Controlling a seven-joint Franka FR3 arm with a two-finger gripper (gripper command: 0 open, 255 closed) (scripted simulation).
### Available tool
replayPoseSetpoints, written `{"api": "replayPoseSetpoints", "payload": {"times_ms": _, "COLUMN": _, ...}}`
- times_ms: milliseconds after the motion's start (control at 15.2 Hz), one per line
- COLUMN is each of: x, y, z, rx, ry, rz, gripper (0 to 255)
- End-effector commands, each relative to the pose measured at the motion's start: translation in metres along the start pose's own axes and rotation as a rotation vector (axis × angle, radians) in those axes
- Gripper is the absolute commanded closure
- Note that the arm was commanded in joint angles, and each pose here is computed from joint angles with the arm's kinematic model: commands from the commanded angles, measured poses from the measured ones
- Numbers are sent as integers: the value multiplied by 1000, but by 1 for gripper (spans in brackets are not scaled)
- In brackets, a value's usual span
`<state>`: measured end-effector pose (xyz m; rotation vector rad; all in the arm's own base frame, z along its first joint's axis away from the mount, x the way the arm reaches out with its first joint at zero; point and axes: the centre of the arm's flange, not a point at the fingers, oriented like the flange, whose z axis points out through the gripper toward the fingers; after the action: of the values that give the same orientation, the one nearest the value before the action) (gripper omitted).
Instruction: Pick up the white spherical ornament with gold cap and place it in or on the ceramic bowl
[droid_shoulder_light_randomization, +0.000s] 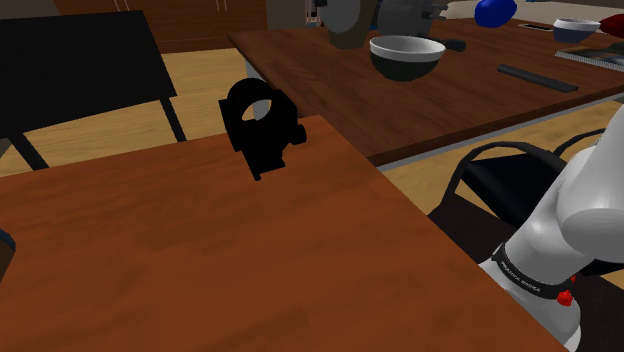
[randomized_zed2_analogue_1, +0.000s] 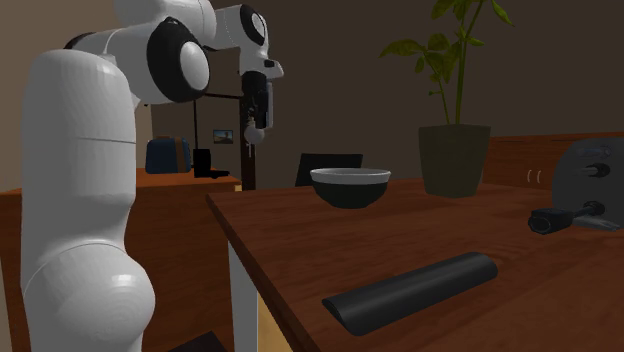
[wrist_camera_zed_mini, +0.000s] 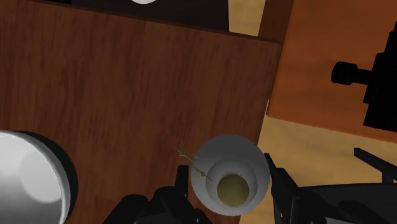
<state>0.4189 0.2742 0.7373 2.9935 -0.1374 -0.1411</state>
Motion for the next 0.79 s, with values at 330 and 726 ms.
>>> {"api": "replayPoseSetpoints", "payload": {"times_ms": 330, "x": 30, "y": 85, "z": 7, "rx": 0, "ry": 0, "rz": -1, "gripper": 255}}
{"api": "replayPoseSetpoints", "payload": {"times_ms": 726, "x": 55, "y": 159, "z": 17, "rx": 0, "ry": 0, "rz": -1, "gripper": 255}}
